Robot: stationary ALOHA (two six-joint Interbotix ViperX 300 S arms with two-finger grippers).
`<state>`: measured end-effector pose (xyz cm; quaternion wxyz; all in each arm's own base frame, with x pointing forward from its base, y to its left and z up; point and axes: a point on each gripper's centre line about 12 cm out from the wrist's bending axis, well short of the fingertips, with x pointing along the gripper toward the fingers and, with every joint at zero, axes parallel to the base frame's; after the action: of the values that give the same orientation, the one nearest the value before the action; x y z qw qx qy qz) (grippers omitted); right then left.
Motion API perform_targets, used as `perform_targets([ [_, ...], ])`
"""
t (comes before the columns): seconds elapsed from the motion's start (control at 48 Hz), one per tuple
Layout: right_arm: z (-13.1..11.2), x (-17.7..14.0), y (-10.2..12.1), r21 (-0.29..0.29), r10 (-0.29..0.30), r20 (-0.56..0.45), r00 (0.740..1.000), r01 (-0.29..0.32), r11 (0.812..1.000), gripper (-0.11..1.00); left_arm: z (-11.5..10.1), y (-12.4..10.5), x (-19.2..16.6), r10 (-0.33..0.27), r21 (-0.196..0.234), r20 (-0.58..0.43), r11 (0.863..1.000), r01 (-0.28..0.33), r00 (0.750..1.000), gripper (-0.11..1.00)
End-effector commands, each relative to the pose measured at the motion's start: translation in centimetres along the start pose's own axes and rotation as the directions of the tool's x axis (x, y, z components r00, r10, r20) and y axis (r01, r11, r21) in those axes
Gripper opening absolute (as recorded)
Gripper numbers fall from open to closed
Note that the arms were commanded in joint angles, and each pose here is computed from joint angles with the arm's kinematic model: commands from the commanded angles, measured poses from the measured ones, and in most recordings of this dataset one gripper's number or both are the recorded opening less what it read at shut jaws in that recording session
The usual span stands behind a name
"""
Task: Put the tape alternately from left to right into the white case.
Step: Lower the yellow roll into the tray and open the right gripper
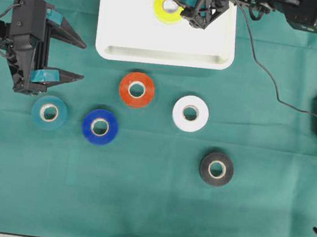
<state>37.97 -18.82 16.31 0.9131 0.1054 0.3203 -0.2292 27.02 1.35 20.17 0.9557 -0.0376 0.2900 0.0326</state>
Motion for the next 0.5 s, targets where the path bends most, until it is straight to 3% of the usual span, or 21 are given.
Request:
perform_targets([
  [0.0,1.2,-0.5,0.1,0.000,0.004,0.037,0.999,-0.004,1.000,0.77,0.1,0.1,-0.1,0.002,-0.003,0.006,1.000,-0.002,1.000,0.63],
  [0.292,1.2,-0.5,0.3,-0.002,0.008,0.035,0.999,-0.008,1.000,0.77,0.1,0.1,-0.1,0.002,-0.003,0.006,1.000,-0.002,1.000,0.63],
  [0.479,1.4,-1.4,1.8,-0.025,0.030,0.031,0.999,-0.030,0.999,0.77,0.1,0.1,-0.1,0.002,-0.003,0.006,1.000,-0.002,1.000,0.63],
])
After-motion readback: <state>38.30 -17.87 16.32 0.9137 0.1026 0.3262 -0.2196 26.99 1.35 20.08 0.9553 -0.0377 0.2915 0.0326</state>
